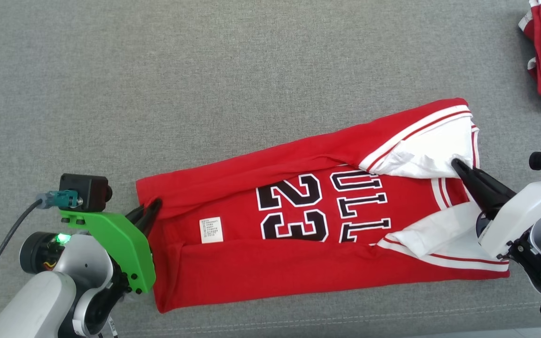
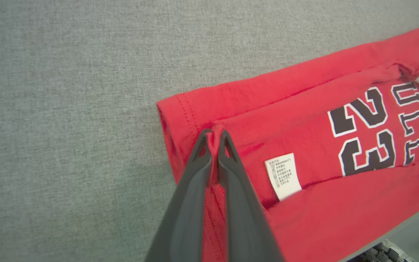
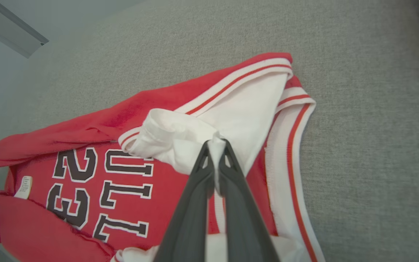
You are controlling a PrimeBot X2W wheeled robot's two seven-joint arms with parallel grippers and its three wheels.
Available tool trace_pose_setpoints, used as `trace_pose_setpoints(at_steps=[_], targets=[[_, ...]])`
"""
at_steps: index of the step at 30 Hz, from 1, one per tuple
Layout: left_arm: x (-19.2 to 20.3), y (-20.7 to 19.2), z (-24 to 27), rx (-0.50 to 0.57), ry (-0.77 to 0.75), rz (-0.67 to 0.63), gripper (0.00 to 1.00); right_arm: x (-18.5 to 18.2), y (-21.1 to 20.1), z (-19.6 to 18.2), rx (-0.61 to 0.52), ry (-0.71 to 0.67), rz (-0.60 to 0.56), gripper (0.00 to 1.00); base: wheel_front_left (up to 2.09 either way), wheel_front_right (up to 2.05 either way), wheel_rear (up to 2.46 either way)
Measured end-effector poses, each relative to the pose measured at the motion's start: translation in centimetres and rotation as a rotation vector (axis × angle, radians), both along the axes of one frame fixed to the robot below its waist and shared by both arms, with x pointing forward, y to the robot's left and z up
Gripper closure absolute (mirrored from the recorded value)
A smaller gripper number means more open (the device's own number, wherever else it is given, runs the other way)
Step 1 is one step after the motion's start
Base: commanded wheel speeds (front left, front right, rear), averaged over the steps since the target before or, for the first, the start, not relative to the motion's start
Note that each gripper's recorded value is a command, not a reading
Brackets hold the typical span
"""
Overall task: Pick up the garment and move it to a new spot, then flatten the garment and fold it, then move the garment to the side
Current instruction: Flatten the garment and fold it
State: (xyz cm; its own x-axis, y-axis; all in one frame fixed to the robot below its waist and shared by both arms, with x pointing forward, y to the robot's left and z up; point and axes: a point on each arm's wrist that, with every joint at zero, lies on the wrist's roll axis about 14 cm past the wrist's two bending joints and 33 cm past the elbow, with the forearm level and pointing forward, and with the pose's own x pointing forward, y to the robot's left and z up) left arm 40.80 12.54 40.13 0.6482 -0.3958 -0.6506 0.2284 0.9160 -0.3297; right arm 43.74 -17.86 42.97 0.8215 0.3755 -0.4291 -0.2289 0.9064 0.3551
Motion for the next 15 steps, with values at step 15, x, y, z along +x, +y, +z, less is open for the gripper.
trace_pose_setpoints(at_steps=[15], targets=[[-1.1,0.1,-0.1,0.051,0.049,-0.033,1.0,-1.3,0.3,-1.1,-0.061,0.057,0.042,1.0,0.0,0.0,0.0]])
